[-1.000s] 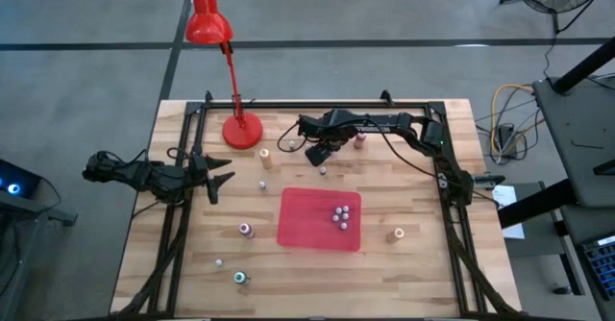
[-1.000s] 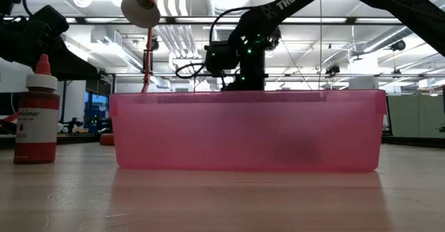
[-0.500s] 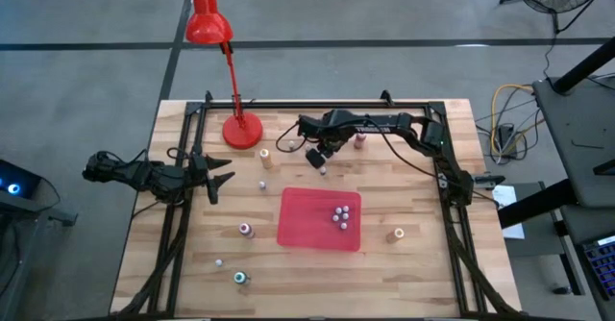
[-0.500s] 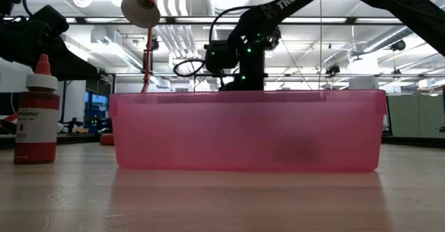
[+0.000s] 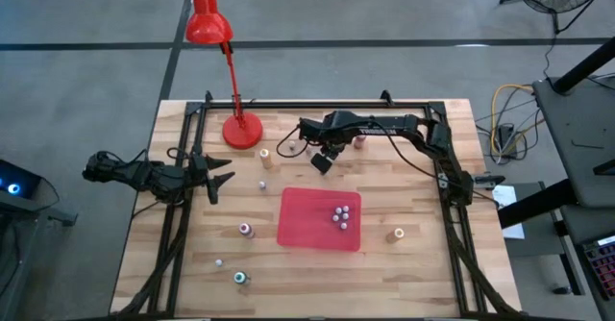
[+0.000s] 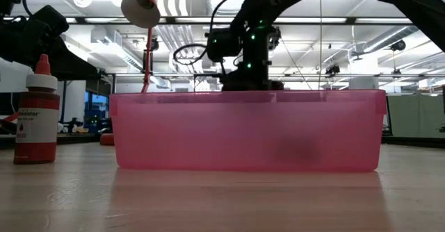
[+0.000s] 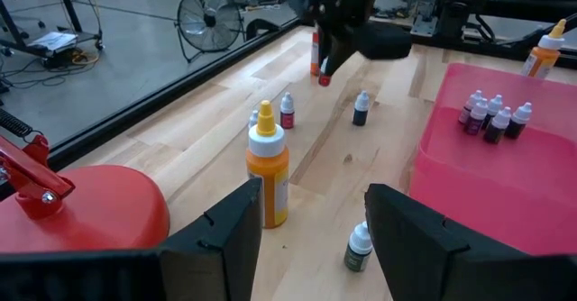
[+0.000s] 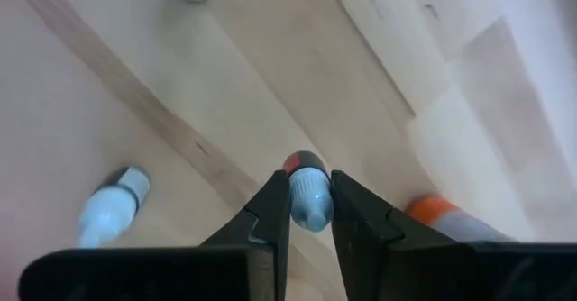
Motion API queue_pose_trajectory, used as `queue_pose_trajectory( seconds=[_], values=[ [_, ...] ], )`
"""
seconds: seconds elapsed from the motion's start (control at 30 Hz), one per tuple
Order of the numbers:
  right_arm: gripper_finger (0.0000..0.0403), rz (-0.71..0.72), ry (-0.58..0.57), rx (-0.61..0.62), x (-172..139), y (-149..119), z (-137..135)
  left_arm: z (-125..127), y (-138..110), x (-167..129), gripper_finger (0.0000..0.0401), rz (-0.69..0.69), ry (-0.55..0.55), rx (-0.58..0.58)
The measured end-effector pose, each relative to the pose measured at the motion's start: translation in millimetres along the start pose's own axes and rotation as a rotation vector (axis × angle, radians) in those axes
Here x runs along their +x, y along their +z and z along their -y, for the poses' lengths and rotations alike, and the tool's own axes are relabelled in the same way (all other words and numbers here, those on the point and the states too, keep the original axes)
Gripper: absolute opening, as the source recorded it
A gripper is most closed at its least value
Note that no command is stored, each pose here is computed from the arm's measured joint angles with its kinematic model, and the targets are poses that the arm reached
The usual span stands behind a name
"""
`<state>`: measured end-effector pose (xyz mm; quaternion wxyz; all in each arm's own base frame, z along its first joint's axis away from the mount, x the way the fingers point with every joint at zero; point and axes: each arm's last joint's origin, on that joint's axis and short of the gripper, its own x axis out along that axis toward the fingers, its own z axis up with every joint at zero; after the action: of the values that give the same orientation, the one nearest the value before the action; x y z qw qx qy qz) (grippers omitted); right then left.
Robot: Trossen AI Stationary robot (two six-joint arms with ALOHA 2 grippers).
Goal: Pick & Place food coloring
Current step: Put the small red food coloring bottle in the red bin
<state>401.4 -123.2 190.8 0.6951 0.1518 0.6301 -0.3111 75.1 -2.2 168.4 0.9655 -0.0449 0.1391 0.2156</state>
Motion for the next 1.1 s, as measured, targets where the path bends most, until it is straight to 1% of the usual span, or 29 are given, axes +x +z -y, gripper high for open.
queue_pose_trajectory(
  seconds=[0.27,0.37,0.53,0.67,0.87,1.0,1.1],
  values=[
    [0.0054,0.037,0.01,-0.08,-46,-18,-2,0,0,0,0.017,0.0,0.0,0.0],
    [0.0054,0.05,0.02,-0.111,-67,-29,-3,0,0,0,0.017,0.0,0.0,0.001],
    [0.0054,0.085,0.047,-0.214,-101,-52,-13,0,0,0,0.017,0.0,0.0,0.001],
    [0.0054,0.095,0.086,-0.289,-122,-72,-25,0,0,0,0.017,0.0,0.0,0.001],
    [0.0054,0.072,0.163,-0.409,-136,-100,-56,0,0,0,0.017,0.0,0.0,0.0],
    [0.0054,0.072,0.23,-0.545,-142,-117,-76,0,0,0,0.017,0.0,0.0,0.0],
    [0.0054,0.096,0.258,-0.629,-147,-128,-90,0,0,0,0.017,0.0,0.0,0.0]
  ],
)
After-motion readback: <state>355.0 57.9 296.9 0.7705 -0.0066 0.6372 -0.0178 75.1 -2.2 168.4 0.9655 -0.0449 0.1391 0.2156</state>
